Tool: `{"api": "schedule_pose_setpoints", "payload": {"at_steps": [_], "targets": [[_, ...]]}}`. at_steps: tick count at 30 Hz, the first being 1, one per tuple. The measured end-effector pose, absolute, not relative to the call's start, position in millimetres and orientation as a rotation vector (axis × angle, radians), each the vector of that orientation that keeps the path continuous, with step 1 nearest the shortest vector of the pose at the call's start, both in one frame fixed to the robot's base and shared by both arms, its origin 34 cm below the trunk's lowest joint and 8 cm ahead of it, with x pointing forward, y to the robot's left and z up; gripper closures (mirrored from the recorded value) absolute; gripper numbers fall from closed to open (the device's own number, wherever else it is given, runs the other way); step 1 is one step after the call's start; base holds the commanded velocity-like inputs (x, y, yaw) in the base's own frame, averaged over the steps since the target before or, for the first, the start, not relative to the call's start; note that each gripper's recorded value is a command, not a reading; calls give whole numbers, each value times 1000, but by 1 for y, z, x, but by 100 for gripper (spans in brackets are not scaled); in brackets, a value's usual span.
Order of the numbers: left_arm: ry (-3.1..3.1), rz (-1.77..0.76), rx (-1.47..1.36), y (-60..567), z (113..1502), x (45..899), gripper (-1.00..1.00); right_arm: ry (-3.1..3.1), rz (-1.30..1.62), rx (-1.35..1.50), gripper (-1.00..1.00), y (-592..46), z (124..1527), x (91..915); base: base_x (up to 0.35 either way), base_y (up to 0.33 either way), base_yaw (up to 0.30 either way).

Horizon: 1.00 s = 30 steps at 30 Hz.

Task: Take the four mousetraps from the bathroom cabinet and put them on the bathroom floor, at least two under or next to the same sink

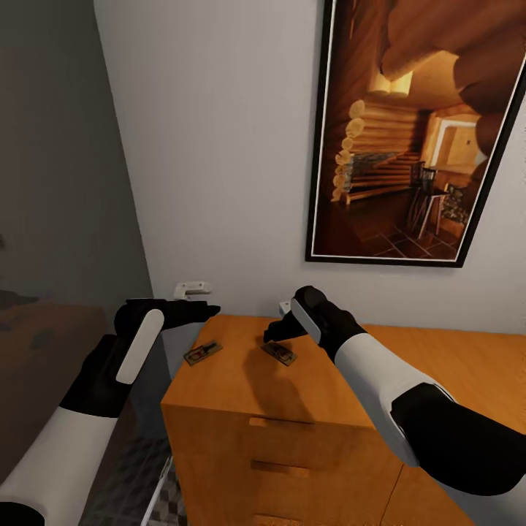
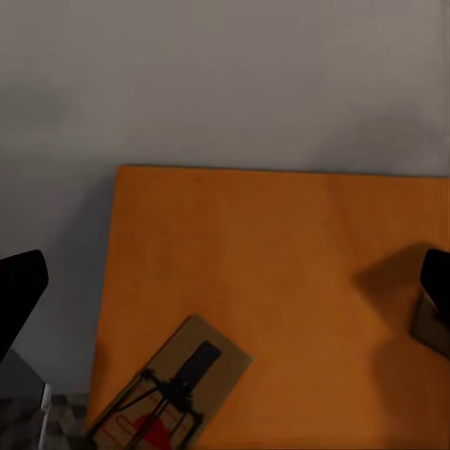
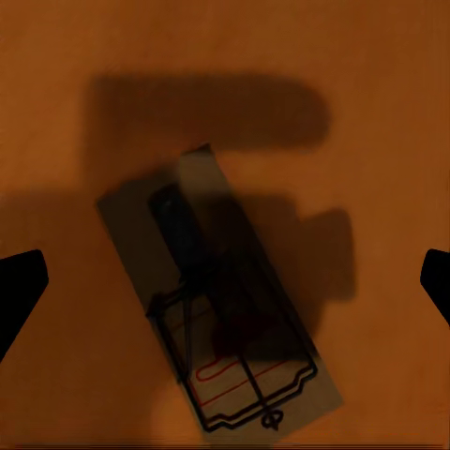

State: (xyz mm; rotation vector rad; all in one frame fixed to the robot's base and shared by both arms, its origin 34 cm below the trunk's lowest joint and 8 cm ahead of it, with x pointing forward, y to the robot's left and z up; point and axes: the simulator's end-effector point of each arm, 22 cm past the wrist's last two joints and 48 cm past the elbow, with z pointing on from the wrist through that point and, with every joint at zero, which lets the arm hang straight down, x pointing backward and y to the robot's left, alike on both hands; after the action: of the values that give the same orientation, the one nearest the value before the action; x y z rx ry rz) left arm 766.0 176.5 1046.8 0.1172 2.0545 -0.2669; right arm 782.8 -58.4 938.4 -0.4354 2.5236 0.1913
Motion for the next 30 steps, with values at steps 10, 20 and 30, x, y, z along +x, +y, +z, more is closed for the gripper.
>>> {"api": "schedule_pose_setpoints", "payload": {"at_steps": [10, 20, 30], "targets": [[2055, -267, 117, 177, 1047, 766, -100, 2523, 190, -436, -100, -59, 938, 783, -11, -1, 0], [2054, -267, 117, 177, 1047, 766, -100, 2524, 187, -436, -100, -59, 938, 783, -1, 0, 0], [2054, -267, 117, 177, 1047, 766, -100, 2526, 180, -437, -100, -60, 937, 783, 0, 0, 0]]}}
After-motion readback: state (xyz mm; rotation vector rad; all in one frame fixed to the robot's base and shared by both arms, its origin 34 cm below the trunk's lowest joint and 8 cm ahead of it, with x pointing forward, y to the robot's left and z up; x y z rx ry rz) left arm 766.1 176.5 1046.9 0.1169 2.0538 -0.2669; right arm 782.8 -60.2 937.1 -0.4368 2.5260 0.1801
